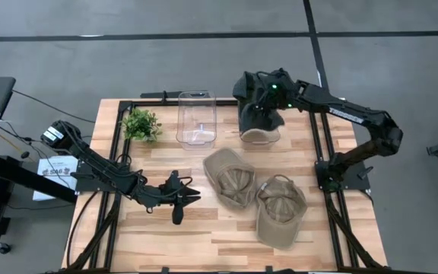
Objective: Pick & Place hat
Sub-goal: Put the black cap into the right transparent bin
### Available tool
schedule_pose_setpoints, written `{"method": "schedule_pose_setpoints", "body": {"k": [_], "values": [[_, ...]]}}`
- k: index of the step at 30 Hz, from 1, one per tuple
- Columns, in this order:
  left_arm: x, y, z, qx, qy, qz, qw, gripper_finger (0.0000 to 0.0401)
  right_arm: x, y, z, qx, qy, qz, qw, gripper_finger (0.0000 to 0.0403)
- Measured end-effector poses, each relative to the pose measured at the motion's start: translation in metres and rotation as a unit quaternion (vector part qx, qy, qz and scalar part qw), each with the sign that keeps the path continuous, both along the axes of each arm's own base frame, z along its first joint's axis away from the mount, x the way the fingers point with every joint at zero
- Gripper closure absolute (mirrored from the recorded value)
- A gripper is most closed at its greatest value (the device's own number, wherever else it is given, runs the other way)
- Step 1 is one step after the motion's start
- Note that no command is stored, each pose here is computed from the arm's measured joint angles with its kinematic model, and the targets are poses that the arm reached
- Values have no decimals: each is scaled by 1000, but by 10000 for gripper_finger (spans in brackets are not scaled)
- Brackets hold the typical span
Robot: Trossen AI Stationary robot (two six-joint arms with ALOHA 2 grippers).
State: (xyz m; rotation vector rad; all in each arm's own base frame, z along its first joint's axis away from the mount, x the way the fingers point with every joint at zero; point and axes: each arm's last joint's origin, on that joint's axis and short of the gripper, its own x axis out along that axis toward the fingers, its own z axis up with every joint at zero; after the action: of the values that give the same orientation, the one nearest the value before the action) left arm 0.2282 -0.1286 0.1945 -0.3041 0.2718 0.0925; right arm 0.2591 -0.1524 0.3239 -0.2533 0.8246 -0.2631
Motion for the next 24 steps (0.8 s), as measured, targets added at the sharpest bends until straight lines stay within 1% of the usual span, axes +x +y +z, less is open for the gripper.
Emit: {"method": "schedule_pose_setpoints", "body": {"k": [5, 10, 14, 17, 21, 24], "values": [[1, 1, 1, -1, -4, 3, 1000, 324, 16, -21, -26, -3, 26, -12, 1000, 403], [1, 1, 1, 6, -3, 1, 1000, 324, 24, -44, -45, -48, 58, -66, 995, 403], [1, 1, 1, 9, -3, 1, 1000, 324, 27, -56, -51, -79, 63, -92, 991, 402], [1, 1, 1, 9, -3, 0, 1000, 324, 30, -61, -53, -84, 53, -96, 990, 396], [1, 2, 1, 13, -2, 0, 1000, 324, 32, -65, -56, -88, 49, -97, 990, 378], [2, 3, 1, 13, -2, 3, 1000, 324, 32, -65, -58, -91, 58, -89, 990, 356]]}}
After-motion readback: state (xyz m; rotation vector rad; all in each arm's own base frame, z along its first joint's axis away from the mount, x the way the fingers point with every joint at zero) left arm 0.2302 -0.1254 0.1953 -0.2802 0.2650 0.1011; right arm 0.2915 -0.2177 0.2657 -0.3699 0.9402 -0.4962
